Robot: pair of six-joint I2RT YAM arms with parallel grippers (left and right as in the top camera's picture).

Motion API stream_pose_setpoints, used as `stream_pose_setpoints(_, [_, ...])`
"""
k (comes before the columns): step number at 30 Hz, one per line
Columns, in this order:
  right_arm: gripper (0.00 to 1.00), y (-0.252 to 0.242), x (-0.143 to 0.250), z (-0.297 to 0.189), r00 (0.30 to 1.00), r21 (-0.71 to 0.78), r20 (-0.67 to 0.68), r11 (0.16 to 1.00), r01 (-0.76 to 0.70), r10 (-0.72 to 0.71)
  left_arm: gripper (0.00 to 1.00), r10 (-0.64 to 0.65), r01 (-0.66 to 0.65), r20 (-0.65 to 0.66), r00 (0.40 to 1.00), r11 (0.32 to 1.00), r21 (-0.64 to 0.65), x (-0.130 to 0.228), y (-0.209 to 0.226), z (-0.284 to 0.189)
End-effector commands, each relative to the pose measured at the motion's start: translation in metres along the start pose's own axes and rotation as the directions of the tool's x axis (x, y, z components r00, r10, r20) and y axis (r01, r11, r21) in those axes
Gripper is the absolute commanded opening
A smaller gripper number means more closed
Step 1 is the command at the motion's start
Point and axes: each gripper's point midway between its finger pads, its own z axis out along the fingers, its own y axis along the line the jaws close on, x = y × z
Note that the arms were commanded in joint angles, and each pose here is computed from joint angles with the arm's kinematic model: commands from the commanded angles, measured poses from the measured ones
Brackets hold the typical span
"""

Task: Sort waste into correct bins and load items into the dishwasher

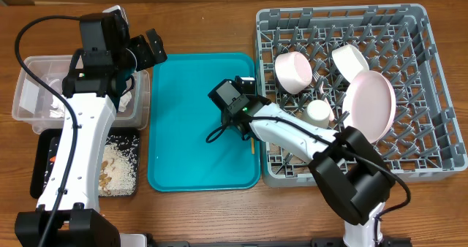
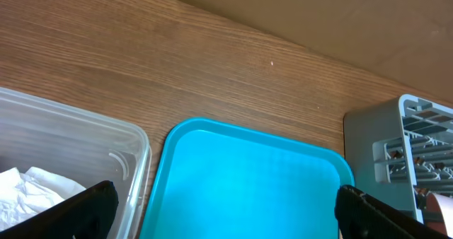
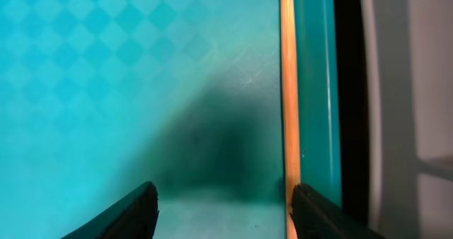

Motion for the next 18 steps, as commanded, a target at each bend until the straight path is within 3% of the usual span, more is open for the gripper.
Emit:
stream_pose_setpoints(1, [0.60, -0.006, 0.009, 0.017, 1.000, 0.029, -0.019, 0.999, -0.012, 0.013, 1.00, -0.013, 0.013, 0.036, 0.999, 1.000, 0.009, -0.012, -0.005, -0.009])
stream_pose_setpoints(7, [0.56, -0.010, 0.008, 0.028, 1.000, 0.044, -0.013, 0.999, -0.013, 0.013, 1.00, -0.013, 0.012, 0.036, 0.999, 1.000, 0.010, -0.012, -0.005, -0.009])
stream_pose_setpoints(12, [0.64, 0.001, 0.008, 0.028, 0.997, -0.012, -0.024, 0.998, 0.068, -0.068, 1.00, -0.012, 0.012, 0.036, 0.999, 1.000, 0.009, -0.011, -0.005, -0.009])
stream_pose_setpoints(18, [0.64, 0.014, 0.005, 0.019, 0.989, -0.025, -0.008, 0.988, 0.150, -0.151, 1.00, -0.012, 0.012, 0.036, 0.999, 1.000, 0.010, -0.011, -0.005, -0.009])
